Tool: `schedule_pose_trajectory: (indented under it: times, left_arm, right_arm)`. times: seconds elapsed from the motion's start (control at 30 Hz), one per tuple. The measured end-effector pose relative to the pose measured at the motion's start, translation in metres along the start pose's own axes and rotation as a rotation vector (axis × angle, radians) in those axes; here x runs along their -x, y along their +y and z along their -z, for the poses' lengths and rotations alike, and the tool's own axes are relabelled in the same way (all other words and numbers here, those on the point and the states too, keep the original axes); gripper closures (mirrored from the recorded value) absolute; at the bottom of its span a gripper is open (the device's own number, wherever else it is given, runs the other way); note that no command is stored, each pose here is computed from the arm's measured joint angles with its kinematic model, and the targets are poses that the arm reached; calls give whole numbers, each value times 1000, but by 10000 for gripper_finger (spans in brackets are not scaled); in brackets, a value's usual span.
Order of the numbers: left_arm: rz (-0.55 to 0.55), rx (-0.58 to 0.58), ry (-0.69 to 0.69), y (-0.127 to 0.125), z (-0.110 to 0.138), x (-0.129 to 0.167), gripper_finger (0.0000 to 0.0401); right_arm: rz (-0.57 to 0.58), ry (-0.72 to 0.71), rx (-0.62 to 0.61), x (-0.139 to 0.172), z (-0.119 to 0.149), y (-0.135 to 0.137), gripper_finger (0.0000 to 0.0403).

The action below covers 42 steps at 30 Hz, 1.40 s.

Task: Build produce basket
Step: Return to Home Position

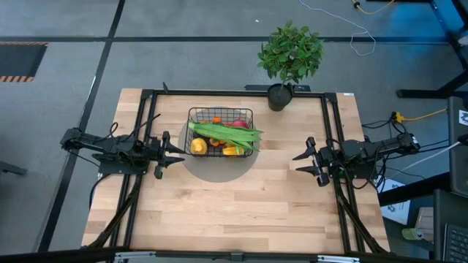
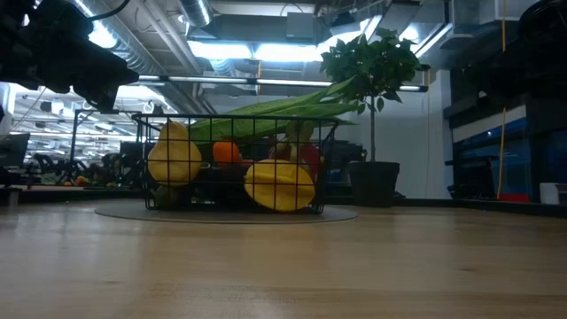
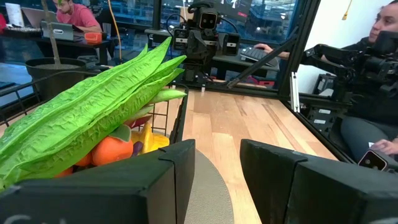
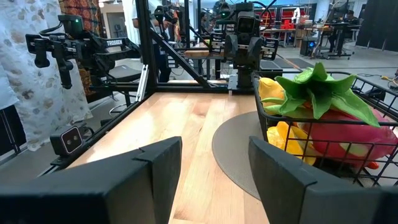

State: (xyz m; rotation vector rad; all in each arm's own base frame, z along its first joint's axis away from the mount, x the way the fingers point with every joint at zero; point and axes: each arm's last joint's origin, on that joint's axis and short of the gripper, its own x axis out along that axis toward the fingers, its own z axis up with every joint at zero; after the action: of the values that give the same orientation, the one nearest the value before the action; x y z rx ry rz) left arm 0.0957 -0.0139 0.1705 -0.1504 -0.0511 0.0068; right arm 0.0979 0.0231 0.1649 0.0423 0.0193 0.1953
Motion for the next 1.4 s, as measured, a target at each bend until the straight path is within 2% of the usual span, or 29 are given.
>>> schedule_pose_trajectory:
  times: [1.4]
  left_arm:
    - [0,0,0,0,0,0,282]
  right_arm:
    - [0,0,0,0,0,0,219]
